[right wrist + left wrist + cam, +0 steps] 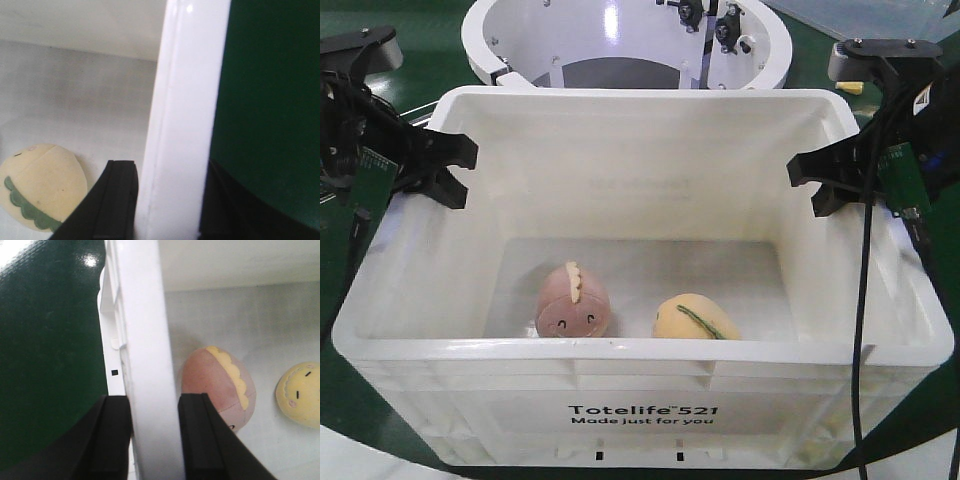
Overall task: Place moving items into box and shelve
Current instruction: 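Grip the tote's two side rims with the left and right grippers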
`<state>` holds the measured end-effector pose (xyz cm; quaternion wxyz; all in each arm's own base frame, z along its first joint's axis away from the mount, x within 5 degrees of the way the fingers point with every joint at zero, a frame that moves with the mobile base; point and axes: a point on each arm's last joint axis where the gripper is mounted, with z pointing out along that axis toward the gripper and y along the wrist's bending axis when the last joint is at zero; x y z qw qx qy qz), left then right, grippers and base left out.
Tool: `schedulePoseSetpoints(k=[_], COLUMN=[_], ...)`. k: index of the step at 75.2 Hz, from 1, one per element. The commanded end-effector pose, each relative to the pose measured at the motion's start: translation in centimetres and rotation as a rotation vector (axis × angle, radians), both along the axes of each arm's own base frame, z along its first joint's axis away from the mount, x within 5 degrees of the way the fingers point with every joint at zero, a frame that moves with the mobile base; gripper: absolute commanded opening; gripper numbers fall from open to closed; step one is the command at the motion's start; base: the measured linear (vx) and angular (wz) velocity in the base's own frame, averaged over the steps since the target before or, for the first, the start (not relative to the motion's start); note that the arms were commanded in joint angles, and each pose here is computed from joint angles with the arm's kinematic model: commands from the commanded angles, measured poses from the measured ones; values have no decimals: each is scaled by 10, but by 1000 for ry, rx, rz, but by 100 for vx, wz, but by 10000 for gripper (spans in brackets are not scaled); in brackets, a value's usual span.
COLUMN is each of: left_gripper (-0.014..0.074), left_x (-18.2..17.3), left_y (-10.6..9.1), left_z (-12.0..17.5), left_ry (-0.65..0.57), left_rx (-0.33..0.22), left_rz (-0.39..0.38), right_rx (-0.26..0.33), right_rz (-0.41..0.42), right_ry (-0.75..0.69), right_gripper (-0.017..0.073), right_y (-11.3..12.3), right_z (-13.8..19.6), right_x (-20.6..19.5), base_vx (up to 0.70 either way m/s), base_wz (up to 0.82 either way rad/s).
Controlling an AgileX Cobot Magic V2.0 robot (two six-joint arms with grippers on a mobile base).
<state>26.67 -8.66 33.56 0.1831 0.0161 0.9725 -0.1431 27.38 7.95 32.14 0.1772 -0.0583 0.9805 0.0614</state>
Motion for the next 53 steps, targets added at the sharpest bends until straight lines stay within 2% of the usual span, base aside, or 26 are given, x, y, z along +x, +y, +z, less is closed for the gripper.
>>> schedulePoseSetpoints(k=[1,26,53], left_gripper=[-8,-6,-6], left_x=[-1,-1,-7], left_y=[-2,-2,-2], left_z=[24,49,84], left_ry=[-124,-177,-217], left_rx=[-64,-79,-88], left_rz=[9,0,-26], right_rx=[56,85,144], right_rz=[6,3,-15], right_ry=[-77,-95,-289], right_gripper=[-11,-6,-6], right_y=[3,4,-5], right_z=[17,22,65], right_x=[-1,-3,-33], base_vx=[0,0,0], base_wz=[0,0,0])
